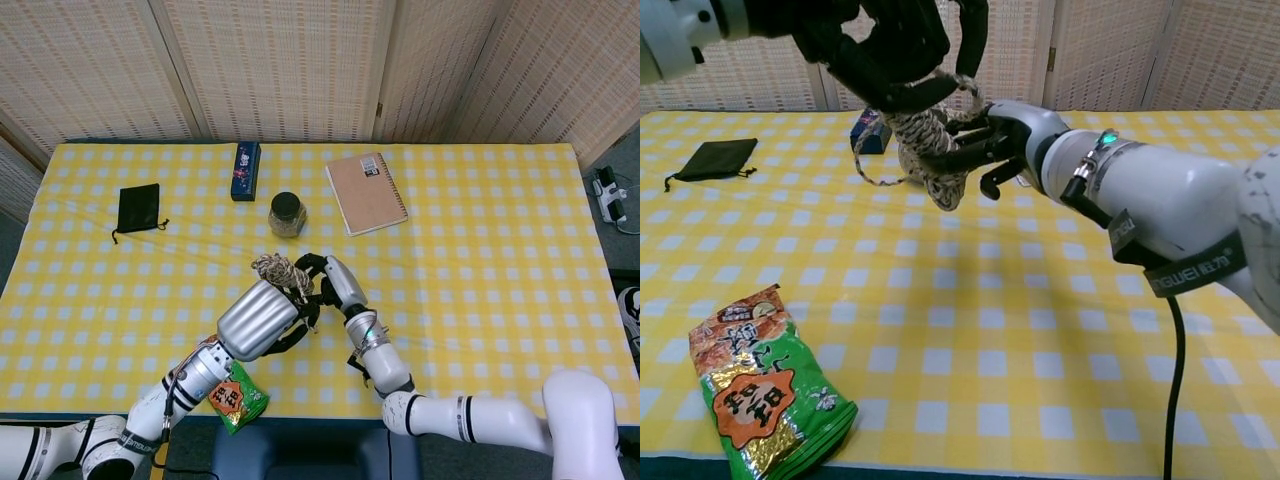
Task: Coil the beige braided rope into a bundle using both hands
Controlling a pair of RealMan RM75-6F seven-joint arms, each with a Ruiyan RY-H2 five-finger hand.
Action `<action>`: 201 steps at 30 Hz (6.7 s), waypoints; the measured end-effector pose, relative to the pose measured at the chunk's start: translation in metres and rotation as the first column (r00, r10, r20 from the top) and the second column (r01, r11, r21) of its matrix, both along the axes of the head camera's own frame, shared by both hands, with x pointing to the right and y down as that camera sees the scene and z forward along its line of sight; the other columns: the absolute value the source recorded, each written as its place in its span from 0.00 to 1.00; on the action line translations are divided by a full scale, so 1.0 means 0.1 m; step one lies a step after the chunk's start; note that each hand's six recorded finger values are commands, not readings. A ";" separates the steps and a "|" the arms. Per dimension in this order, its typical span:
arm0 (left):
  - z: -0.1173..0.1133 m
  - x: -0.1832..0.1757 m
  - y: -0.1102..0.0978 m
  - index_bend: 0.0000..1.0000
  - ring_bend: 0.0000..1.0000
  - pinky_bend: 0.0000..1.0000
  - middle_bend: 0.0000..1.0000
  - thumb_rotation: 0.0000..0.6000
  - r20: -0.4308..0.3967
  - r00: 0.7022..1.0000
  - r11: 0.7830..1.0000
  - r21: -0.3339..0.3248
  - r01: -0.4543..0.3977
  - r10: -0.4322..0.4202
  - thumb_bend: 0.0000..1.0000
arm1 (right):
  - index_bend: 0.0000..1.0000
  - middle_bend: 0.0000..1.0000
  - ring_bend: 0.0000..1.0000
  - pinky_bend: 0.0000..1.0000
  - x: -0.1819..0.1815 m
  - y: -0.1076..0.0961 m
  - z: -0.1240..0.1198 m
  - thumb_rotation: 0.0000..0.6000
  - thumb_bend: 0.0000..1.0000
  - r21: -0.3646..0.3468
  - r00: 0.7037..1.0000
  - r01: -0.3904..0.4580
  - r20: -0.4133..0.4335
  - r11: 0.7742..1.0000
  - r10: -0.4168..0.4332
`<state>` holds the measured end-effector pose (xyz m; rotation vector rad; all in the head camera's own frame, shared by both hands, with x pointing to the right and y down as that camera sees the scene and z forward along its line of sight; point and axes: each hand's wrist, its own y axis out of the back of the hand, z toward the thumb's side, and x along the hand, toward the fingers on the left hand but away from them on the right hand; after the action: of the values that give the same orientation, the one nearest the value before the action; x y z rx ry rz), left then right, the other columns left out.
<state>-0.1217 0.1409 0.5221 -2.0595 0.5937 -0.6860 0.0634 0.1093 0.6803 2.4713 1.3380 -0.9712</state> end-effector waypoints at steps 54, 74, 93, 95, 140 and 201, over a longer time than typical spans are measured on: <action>1.39 -1.50 -0.89 0.64 0.82 0.81 0.87 1.00 0.469 0.824 0.945 0.079 0.318 -0.317 0.56 | 0.96 0.79 0.80 0.81 1.00 -0.19 -0.40 1.00 0.38 0.085 0.974 0.063 0.214 0.994 -0.080; 0.61 -0.25 -0.84 0.64 0.82 0.81 0.87 1.00 0.310 0.937 0.964 0.254 0.085 -0.164 0.55 | 0.97 0.82 0.87 0.82 0.51 0.08 -0.17 1.00 0.38 0.058 0.928 0.370 -0.062 0.927 -0.367; 0.21 0.33 -0.40 0.64 0.82 0.81 0.87 1.00 0.130 0.991 0.981 0.192 0.013 -0.039 0.56 | 0.99 0.85 0.91 0.86 0.08 0.03 0.00 1.00 0.40 -0.007 0.986 0.125 -0.109 0.992 -0.126; 0.21 0.27 -0.38 0.64 0.82 0.81 0.87 1.00 0.123 0.991 0.983 0.183 0.020 -0.043 0.56 | 0.99 0.85 0.91 0.86 0.13 -0.01 0.02 1.00 0.40 -0.014 0.994 0.066 -0.088 0.998 -0.067; 1.17 -1.60 -0.63 0.65 0.82 0.81 0.87 1.00 0.303 0.874 0.914 -0.020 0.404 -0.380 0.56 | 0.99 0.85 0.91 0.86 1.16 -0.36 -0.08 1.00 0.41 0.027 0.973 -0.171 0.164 0.985 0.164; 0.29 0.01 -0.34 0.65 0.82 0.81 0.87 1.00 0.181 0.982 0.982 0.190 0.013 -0.048 0.56 | 1.00 0.87 0.93 0.88 -0.19 -0.01 0.10 1.00 0.41 0.017 0.997 0.011 -0.072 1.000 -0.010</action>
<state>-0.1211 0.1066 0.5514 -1.7927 0.5620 -0.7988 0.0442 0.1087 0.6902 2.4811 1.3622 -1.0651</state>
